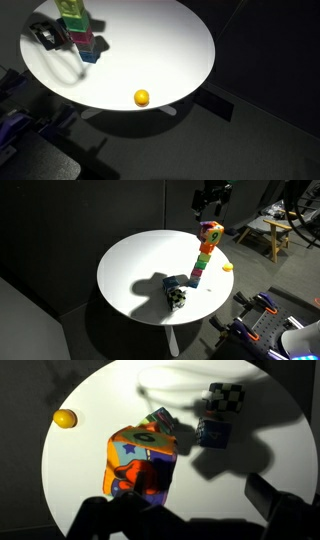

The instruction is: Put the plush block on top of the orange block

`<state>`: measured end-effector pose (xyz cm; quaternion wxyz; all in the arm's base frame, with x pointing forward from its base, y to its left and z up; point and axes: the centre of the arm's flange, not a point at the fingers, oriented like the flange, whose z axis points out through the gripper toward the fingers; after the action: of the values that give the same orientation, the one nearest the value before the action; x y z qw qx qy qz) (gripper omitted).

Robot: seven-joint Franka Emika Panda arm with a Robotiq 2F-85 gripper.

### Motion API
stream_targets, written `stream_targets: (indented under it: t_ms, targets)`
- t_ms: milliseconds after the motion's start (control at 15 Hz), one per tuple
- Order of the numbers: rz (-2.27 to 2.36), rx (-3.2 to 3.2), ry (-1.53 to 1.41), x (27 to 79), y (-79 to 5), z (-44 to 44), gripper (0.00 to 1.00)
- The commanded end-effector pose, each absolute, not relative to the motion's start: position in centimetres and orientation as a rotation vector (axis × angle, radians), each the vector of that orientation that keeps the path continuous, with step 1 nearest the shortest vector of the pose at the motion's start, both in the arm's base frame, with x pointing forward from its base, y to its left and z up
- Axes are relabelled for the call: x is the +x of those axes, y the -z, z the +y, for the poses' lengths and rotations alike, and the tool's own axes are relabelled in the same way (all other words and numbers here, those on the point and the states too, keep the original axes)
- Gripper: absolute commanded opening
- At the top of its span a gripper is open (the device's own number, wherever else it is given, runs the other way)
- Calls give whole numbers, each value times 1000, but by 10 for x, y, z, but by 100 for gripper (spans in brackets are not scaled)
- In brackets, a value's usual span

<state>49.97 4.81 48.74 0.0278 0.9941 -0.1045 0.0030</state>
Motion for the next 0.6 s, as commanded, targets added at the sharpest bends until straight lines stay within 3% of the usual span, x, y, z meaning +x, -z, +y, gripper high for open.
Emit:
stream_targets:
  t_ms: [0,533]
  targets:
    - [-283,3109,-9,477,-492,57,100]
    - [-225,3126,48,453,-487,72,100]
